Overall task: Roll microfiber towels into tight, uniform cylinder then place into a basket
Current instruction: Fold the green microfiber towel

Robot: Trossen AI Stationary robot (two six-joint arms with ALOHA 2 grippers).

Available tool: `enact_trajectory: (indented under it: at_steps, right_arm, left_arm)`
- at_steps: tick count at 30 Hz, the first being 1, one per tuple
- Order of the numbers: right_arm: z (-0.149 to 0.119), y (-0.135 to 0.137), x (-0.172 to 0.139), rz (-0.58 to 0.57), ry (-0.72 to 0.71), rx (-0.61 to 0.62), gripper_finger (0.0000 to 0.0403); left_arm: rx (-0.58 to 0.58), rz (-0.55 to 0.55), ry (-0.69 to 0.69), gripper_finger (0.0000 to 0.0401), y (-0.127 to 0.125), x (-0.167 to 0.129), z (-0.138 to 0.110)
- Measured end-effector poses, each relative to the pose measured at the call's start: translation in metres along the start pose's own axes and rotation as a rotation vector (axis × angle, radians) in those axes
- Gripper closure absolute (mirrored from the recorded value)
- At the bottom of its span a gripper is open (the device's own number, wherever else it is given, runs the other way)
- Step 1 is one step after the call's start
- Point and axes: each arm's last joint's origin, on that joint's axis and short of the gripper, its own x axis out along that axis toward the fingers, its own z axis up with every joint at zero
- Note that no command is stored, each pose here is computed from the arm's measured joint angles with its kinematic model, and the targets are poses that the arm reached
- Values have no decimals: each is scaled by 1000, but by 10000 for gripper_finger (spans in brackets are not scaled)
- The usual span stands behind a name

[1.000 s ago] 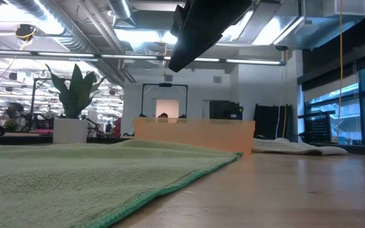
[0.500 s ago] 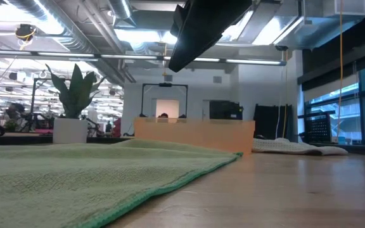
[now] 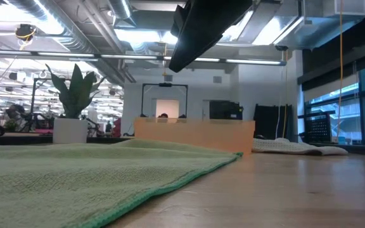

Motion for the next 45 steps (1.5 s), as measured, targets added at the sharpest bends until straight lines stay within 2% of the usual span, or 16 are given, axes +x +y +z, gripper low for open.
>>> enact_trajectory:
  at_steps: [4,17,23,33,45]
  right_arm:
    - [-2,0,0,-2,23,0,304]
    - [-18,-2,-2,-19,183,-1,304]
    - [-24,-2,-3,-26,246,-1,304]
    - [-30,-3,-5,-33,316,1,304]
    - [-33,-3,-6,-36,345,2,304]
  left_arm:
    - [-23,-3,-41,401,-1,1,8]
    - [-115,10,-340,401,9,-12,51]
    - [-148,106,-462,401,21,-15,84]
    - [-170,262,-517,401,41,-11,146]
    - [-250,410,-589,401,69,-9,190]
